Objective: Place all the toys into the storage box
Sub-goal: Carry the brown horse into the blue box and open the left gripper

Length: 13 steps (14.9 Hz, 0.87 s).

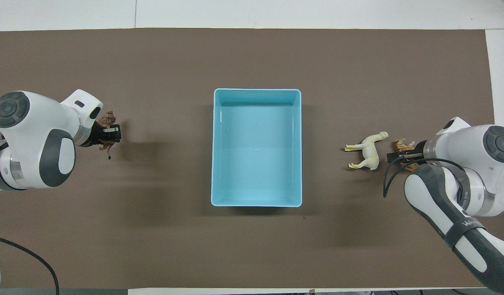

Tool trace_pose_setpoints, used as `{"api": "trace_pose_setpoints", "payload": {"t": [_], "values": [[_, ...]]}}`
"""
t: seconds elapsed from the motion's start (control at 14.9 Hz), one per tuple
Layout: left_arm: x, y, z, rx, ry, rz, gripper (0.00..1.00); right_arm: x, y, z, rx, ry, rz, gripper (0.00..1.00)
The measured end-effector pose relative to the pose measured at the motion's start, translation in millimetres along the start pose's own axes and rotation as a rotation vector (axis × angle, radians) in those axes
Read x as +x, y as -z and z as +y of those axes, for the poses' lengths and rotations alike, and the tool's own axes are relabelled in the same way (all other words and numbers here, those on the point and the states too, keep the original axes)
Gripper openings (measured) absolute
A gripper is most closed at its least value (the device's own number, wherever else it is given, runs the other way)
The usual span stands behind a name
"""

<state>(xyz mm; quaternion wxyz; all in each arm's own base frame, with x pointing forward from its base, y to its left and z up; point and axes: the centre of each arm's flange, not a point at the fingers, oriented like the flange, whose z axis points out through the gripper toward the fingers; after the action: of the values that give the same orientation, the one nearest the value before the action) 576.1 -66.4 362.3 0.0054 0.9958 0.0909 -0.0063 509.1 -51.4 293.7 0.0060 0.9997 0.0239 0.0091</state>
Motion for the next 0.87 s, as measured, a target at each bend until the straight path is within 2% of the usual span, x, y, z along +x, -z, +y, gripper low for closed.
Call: {"api": "trace_pose_setpoints", "payload": {"t": [0.2,0.34,0.4,0.47,0.67,0.81,0.87], "values": [[-18.2,56.0,75.5,0.003,0.099,-0.028,0.35,0.1,-4.8,2.6,0.0,0.004,-0.001,0.92],[-44.5,89.0,128.4,-0.037,0.191,-0.039,0.35,0.2,-4.8,2.6,0.0,0.004,-0.001,0.72],[-63.1,105.1,155.5,-0.061,0.239,-0.045,0.35,0.3,-4.7,2.6,0.0,0.004,0.0,0.58],[-83.0,118.1,179.7,-0.079,0.279,-0.05,0.35,1.6,-2.3,2.0,0.0,0.006,0.004,0.53],[-154.7,134.7,254.2,-0.1,0.32,-0.052,0.35,4.9,3.9,4.4,0.004,0.002,-0.028,0.39],[-193.2,129.7,290.4,-0.11,0.304,-0.052,0.35,21.0,29.2,8.3,0.005,-0.002,-0.048,0.27],[-207.1,120.9,302.2,-0.106,0.292,-0.057,0.35,30.1,44.9,10.1,0.005,-0.006,-0.051,0.27]]}}
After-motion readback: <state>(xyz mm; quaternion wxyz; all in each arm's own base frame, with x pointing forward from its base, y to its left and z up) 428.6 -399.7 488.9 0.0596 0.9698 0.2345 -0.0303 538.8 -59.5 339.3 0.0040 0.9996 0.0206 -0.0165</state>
